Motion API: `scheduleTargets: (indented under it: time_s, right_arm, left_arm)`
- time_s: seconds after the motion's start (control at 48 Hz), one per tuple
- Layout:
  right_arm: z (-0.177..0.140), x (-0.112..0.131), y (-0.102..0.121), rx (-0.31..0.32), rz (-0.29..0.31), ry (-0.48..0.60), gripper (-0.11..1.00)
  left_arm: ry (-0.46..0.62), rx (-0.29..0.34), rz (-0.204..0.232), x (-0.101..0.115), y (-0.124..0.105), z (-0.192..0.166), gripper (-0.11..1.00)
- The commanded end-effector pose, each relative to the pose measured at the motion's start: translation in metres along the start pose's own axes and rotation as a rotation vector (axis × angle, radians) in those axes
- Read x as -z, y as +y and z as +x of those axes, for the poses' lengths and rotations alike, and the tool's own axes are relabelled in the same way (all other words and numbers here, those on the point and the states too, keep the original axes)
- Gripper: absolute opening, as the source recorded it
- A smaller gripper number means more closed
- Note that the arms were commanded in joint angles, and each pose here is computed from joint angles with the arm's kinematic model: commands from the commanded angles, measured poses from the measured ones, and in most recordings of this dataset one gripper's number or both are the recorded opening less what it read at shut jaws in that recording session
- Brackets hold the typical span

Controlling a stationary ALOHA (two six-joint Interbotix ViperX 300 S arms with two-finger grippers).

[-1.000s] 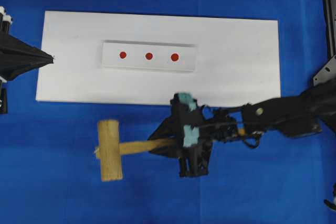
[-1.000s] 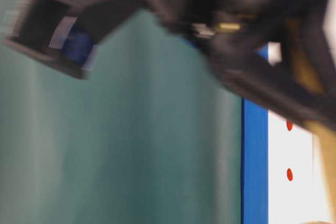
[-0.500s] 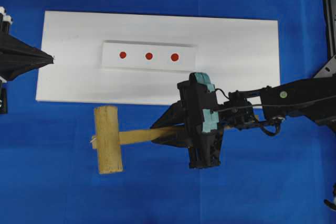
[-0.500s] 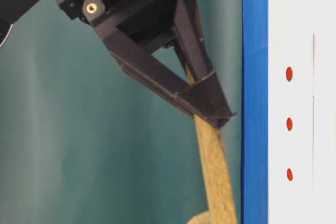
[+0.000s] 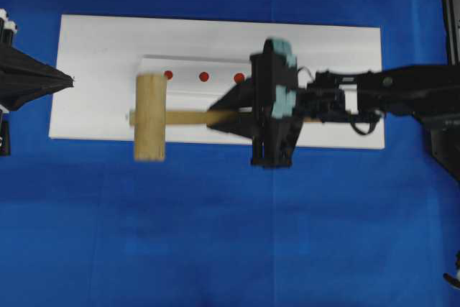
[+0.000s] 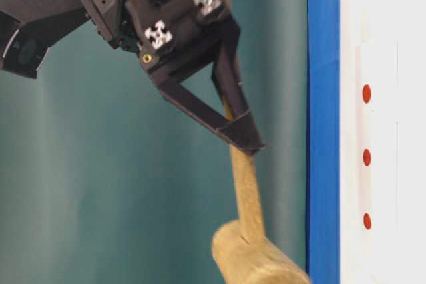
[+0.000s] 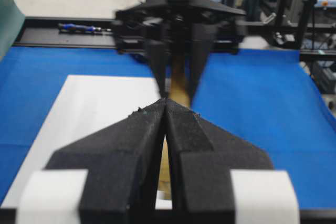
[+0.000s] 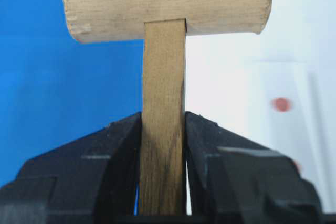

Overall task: Hit the mark with a hammer.
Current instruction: 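Lift the mallet with the right gripper over the white board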

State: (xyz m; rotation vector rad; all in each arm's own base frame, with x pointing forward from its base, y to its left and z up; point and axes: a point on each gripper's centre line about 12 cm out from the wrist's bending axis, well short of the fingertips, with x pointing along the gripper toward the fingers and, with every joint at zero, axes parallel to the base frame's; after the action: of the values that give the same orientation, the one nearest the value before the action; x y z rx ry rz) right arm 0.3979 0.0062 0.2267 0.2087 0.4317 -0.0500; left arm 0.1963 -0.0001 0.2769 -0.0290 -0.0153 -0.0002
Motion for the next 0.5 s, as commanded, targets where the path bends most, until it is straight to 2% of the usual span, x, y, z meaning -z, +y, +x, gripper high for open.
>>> scheduleTargets:
  time_s: [0.0,0.083,0.187,0.354,0.479]
  right_arm:
    - [-0.009,-0.017,0.001,-0.005,-0.018,-0.061,0.09]
    - [-0.009,-0.018,0.002,-0.005,-0.043,-0.066,0.09]
    - [-0.009,-0.021,0.000,0.001,-0.102,-0.087,0.09]
    - [-0.011,-0.033,-0.002,0.023,-0.306,-0.187,0.09]
    - [-0.012,-0.042,-0.010,0.067,-0.448,-0.235,0.09]
  left_arm:
    - [-0.008,0.001,-0.014,-0.003,0.000,0.002,0.00]
    - [-0.003,0.001,-0.029,-0.002,0.000,0.002,0.00]
    - [-0.001,0.001,-0.031,-0.002,0.000,0.003,0.00]
    - [-0.001,0.003,-0.032,-0.002,-0.001,0.003,0.00]
    - [-0.003,0.001,-0.034,-0.002,0.000,0.002,0.00]
